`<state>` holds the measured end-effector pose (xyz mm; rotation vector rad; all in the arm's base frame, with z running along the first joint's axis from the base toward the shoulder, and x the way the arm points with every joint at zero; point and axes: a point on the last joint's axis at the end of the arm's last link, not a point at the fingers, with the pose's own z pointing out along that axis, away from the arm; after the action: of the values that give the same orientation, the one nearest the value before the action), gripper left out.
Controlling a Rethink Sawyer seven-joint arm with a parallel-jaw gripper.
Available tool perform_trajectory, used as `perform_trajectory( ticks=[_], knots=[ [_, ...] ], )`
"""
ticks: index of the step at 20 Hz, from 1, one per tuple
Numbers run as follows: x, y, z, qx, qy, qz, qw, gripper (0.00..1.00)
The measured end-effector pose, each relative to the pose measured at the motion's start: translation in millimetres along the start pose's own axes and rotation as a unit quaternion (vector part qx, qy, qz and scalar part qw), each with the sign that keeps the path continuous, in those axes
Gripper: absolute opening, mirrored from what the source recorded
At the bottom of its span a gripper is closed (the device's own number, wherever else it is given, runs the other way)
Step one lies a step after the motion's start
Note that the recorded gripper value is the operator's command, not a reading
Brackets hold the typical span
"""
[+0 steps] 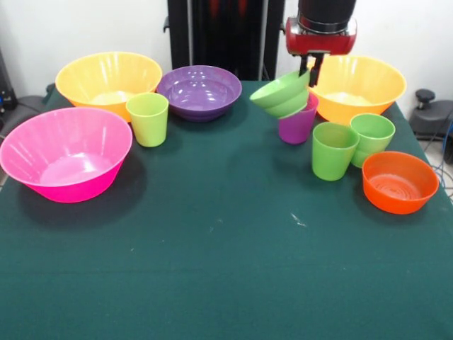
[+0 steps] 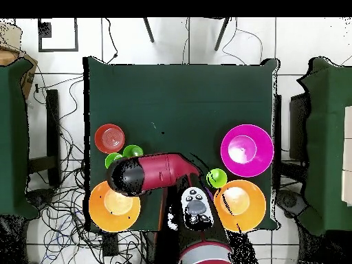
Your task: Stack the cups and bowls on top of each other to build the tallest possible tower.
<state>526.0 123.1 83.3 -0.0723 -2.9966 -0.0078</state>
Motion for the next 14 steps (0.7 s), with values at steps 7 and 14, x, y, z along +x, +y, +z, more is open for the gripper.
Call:
perform_trajectory(
  ticks=[7, 14],
  knots=[
    [-18.2, -5, 0, -0.012, 0.016, 0.001, 0.9998, 0.0],
    [-32.3, -39, 3, -0.018, 0.007, 0.005, 0.9998, 0.0]
  ],
)
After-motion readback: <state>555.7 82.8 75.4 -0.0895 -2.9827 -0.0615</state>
